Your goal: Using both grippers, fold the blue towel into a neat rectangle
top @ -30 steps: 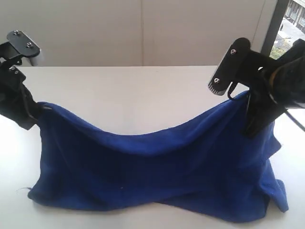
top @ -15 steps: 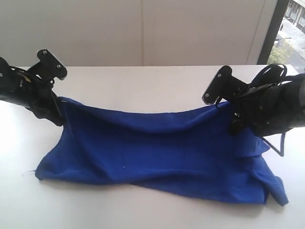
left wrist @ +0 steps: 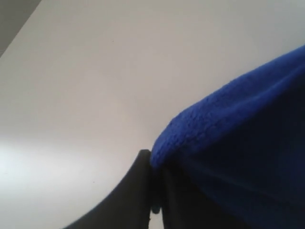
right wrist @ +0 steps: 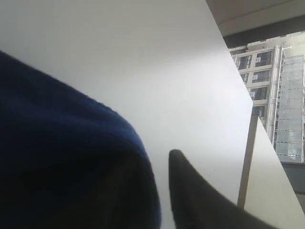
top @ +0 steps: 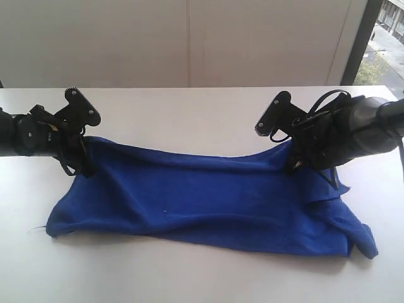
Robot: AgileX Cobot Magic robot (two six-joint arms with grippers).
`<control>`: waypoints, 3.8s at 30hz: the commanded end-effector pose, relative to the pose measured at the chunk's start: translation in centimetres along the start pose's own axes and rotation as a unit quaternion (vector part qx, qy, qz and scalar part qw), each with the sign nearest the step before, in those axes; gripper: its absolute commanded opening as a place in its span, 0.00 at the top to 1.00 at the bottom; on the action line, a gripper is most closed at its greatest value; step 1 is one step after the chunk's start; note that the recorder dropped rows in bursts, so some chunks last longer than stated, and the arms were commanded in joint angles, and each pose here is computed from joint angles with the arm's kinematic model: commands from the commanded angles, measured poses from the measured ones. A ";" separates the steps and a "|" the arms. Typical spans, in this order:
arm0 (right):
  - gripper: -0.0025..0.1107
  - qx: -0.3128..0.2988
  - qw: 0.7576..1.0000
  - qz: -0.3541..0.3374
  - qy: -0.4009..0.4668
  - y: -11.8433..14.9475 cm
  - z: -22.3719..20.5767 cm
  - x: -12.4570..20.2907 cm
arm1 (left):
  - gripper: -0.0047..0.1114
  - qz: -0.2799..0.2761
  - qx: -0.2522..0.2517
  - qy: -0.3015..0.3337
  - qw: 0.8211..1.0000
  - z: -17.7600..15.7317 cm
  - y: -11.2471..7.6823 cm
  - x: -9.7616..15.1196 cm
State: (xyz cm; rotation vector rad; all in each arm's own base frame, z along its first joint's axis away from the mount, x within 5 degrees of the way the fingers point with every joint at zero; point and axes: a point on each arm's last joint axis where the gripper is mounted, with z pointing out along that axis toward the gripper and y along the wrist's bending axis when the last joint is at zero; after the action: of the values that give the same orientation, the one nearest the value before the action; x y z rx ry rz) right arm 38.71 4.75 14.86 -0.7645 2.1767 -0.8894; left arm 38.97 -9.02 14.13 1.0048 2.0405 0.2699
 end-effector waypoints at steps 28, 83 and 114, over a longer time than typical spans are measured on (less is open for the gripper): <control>0.94 -0.253 0.963 0.087 -0.027 -4.9 -10.8 -1.7 | 0.96 -0.135 0.221 0.015 0.966 -12.4 -0.6 -5.0; 0.55 -0.384 0.799 0.420 0.196 -3.8 -0.1 7.8 | 0.96 0.066 0.341 0.201 0.916 -3.1 -13.4 -4.3; 0.60 -0.397 0.759 0.461 0.232 -3.1 0.0 7.9 | 0.96 0.067 0.336 0.194 0.919 -3.0 -13.3 -4.5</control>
State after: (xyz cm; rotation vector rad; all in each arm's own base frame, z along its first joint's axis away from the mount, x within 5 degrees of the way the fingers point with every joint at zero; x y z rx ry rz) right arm 34.84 -2.63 14.24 0.3156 2.8902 0.4528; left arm 31.46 -21.76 14.17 1.4960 2.4108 -0.2432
